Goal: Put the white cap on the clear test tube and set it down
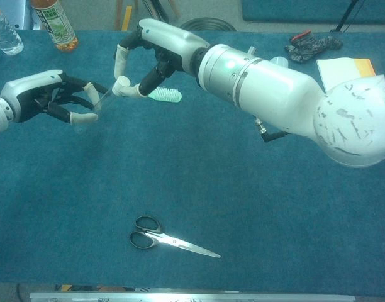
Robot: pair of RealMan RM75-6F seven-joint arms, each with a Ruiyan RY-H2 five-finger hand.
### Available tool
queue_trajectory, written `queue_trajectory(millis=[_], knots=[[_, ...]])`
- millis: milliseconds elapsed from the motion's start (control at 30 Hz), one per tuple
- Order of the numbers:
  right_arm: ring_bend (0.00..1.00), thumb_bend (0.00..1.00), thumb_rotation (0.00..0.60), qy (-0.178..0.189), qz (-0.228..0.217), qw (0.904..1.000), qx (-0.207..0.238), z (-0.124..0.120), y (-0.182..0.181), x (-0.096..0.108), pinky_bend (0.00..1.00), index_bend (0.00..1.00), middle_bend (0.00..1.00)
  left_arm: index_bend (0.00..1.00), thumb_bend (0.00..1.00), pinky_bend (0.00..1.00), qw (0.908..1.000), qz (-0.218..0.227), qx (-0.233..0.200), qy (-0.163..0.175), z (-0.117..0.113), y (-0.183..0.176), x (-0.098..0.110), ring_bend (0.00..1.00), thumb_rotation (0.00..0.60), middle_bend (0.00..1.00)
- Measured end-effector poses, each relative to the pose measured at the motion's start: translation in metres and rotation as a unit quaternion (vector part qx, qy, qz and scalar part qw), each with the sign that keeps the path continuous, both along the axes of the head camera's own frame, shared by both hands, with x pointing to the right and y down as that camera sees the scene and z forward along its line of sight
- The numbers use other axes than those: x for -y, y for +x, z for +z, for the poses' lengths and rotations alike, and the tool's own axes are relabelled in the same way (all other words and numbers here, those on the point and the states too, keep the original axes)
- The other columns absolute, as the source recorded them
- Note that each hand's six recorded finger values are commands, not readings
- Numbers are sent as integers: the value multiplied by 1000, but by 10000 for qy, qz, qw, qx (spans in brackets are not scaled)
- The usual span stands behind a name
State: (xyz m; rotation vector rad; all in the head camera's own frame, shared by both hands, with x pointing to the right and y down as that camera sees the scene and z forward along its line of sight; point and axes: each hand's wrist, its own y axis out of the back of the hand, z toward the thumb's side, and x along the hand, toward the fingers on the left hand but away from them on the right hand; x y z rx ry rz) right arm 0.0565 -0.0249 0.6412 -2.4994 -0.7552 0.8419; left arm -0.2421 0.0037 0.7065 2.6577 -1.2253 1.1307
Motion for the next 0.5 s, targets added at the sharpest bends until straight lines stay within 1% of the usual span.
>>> queue_trajectory(millis=[267,333,500], knots=[[0,286,600,6,-37,10000,-12,1,0,-1,15,602,239,607,344,163,10000,-21,0,-5,0,-2,0,0,598,170],[0,284,600,16,-44,10000,-10,1,0,-1,15,582,232,607,344,163,10000,-27,-3,-13,0,-2,0,0,599,170],[0,276,600,19,-39,10000,19,0,1,0,15,492,216,608,344,163,10000,-29,-2,-28,1,-3,0,0,599,170]])
